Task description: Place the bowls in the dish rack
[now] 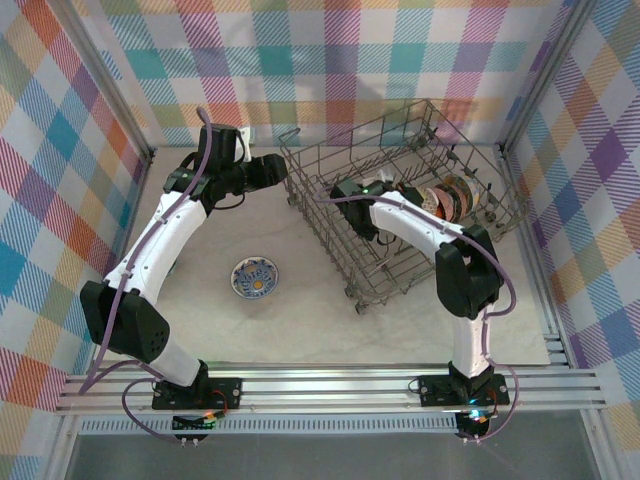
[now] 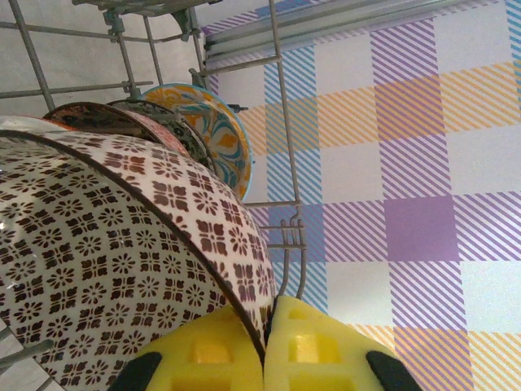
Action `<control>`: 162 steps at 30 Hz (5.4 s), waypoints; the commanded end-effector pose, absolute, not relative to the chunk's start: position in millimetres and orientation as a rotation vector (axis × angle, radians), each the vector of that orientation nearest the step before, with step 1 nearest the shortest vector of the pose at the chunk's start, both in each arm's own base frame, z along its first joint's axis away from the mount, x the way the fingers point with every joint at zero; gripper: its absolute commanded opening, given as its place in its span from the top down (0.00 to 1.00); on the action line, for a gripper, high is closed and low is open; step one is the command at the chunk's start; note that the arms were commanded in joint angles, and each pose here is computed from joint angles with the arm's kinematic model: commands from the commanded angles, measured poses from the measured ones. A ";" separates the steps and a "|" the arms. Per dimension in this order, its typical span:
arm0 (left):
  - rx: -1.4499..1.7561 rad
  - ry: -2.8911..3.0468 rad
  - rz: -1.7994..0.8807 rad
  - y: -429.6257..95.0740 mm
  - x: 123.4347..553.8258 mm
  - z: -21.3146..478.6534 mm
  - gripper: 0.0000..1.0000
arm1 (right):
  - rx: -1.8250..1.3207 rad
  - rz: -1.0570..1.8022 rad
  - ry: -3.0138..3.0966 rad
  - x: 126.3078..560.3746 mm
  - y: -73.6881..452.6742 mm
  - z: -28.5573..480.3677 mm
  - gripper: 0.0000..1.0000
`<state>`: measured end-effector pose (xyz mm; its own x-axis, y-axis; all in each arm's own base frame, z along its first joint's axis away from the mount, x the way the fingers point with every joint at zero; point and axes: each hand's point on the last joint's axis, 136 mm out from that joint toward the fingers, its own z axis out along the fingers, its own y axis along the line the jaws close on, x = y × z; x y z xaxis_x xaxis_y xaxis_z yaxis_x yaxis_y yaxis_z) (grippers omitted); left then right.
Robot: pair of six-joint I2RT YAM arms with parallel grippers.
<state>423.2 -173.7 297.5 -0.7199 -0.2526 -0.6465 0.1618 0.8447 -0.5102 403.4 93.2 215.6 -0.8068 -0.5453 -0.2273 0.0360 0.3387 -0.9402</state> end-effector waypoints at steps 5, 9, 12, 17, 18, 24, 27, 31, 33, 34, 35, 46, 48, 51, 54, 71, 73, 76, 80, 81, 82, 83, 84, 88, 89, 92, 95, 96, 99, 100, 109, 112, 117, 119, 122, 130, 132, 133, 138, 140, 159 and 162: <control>-0.104 2.226 -0.724 -168.6 426.3 307.7 0.34 | -0.232 -1.386 2.266 399.0 82.7 186.2 0.97; -0.104 2.237 -0.733 -170.9 428.7 305.6 0.34 | -0.170 -1.447 2.281 388.7 72.4 191.3 0.98; -0.088 2.243 -0.742 -174.0 431.0 304.3 0.34 | -0.143 -1.478 2.285 386.0 69.7 194.0 0.99; -0.066 2.251 -0.744 -176.5 433.0 303.9 0.34 | -0.154 -1.473 2.280 391.6 75.7 192.3 0.99; -0.064 2.254 -0.744 -176.8 433.2 303.2 0.34 | -0.165 -1.472 2.280 392.4 76.8 191.3 0.99; -0.058 2.257 -0.744 -177.2 432.9 302.7 0.34 | -0.238 -1.450 2.285 394.5 88.8 179.6 0.95; -0.055 2.258 -0.742 -177.1 432.7 302.3 0.34 | -0.258 -1.436 2.292 395.9 94.7 176.8 0.92; -0.055 2.261 -0.736 -176.0 431.2 301.9 0.34 | -0.273 -1.437 2.300 396.0 97.9 172.8 0.90; -0.056 2.261 -0.732 -175.1 430.2 302.4 0.34 | -0.280 -1.444 2.306 395.0 97.2 170.3 0.89; -0.057 2.261 -0.731 -174.5 430.0 301.9 0.34 | -0.279 -1.441 2.311 394.5 97.5 168.8 0.88; -0.058 2.261 -0.730 -174.5 429.6 302.0 0.34 | -0.281 -1.441 2.315 394.2 97.5 167.7 0.88; -0.066 2.264 -0.724 -172.6 427.5 299.8 0.34 | -0.298 -1.436 2.336 389.8 98.1 163.3 0.80; -0.067 2.262 -0.721 -172.4 427.4 300.1 0.34 | -0.309 -1.434 2.339 389.2 98.1 161.6 0.79; -0.070 2.262 -0.725 -172.6 427.4 299.9 0.34 | -0.320 -1.422 2.349 388.5 98.6 157.3 0.77; -0.072 2.260 -0.722 -172.1 427.5 300.2 0.34 | -0.323 -1.423 2.352 387.3 97.5 154.9 0.75; -0.100 2.308 -0.688 -166.8 423.3 289.1 0.34 | -0.301 -1.304 2.417 397.7 96.0 134.8 0.65; -0.107 2.322 -0.671 -164.4 422.3 286.4 0.34 | -0.291 -1.279 2.417 399.0 95.0 138.1 0.60; -0.111 2.336 -0.659 -162.5 420.1 283.6 0.34 | -0.292 -1.245 2.407 401.8 96.0 144.2 0.45; -0.124 2.363 -0.633 -157.5 417.1 278.7 0.34 | -0.294 -1.199 2.390 406.9 98.5 155.0 0.37; -0.132 2.372 -0.627 -155.6 416.4 276.4 0.34 | -0.293 -1.186 2.386 407.5 99.5 157.3 0.32; -0.137 2.378 -0.621 -154.0 415.3 275.5 0.34 | -0.292 -1.173 2.387 407.9 100.0 158.6 0.31; -0.141 2.385 -0.615 -152.3 414.1 273.9 0.34 | -0.284 -1.152 2.390 408.6 99.5 160.6 0.30; -0.145 2.389 -0.609 -150.8 413.3 273.3 0.34 | -0.278 -1.137 2.390 408.8 99.4 162.4 0.29; -0.162 2.408 -0.589 -145.7 408.1 269.7 0.34 | -0.293 -1.096 2.393 412.4 98.6 164.7 0.25; -0.170 2.412 -0.583 -144.3 407.2 268.9 0.34 | -0.298 -1.089 2.393 413.3 98.7 164.2 0.25; -0.182 2.426 -0.570 -141.7 403.7 265.8 0.34 | -0.319 -1.062 2.393 416.2 98.7 162.5 0.27; -0.201 2.428 -0.571 -140.2 400.9 265.3 0.34 | -0.348 -1.012 2.403 418.9 103.6 157.0 0.31; -0.206 2.428 -0.573 -140.1 400.1 264.9 0.34 | -0.359 -1.006 2.409 418.6 104.6 154.7 0.33; -0.226 2.425 -0.580 -139.5 398.7 264.9 0.34 | -0.385 -0.982 2.435 417.6 107.8 145.7 0.38; -0.230 2.428 -0.580 -139.3 398.2 263.7 0.34 | -0.389 -0.970 2.443 417.0 108.8 143.2 0.39; -0.249 2.443 -0.577 -138.9 396.8 258.8 0.34 | -0.398 -0.943 2.475 411.0 109.3 135.4 0.50; -0.252 2.444 -0.577 -139.1 397.8 257.8 0.34 | -0.374 -0.932 2.470 409.8 108.3 140.2 0.51; -0.253 2.451 -0.566 -138.1 398.1 255.1 0.35 | -0.353 -0.914 2.456 409.7 108.2 149.0 0.52; -0.256 2.456 -0.559 -137.3 397.8 253.9 0.35 | -0.353 -0.914 2.452 410.0 108.3 150.5 0.53; -0.255 2.461 -0.556 -137.3 397.6 251.7 0.35 | -0.348 -0.908 2.454 409.3 107.6 150.4 0.51; -0.260 2.484 -0.533 -134.4 394.8 247.0 0.35 | -0.380 -0.838 2.481 409.1 115.2 146.3 0.34; -0.263 2.488 -0.534 -134.5 394.6 245.8 0.35 | -0.389 -0.804 2.489 408.4 118.5 143.3 0.31; -0.262 2.488 -0.534 -134.6 394.4 246.0 0.35 | -0.397 -0.790 2.495 407.8 120.2 140.7 0.30; -0.266 2.491 -0.533 -134.1 392.8 245.5 0.35 | -0.387 -0.771 2.522 406.8 122.3 134.4 0.34; -0.270 2.491 -0.537 -134.3 392.3 245.3 0.35 | -0.389 -0.750 2.528 407.5 125.3 132.3 0.38; -0.280 2.492 -0.551 -135.0 389.6 241.9 0.36 | -0.318 -0.776 2.459 410.3 119.5 143.2 0.66; -0.281 2.491 -0.553 -135.1 389.7 241.9 0.36 | -0.314 -0.771 2.455 410.6 119.9 146.8 0.70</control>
<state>394.8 -138.9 234.3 -0.8272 -0.2930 -0.4794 -0.0685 0.8995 -0.4315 401.1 99.9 144.6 -0.8512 -0.4250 -0.3080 -0.1124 0.7208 -0.6840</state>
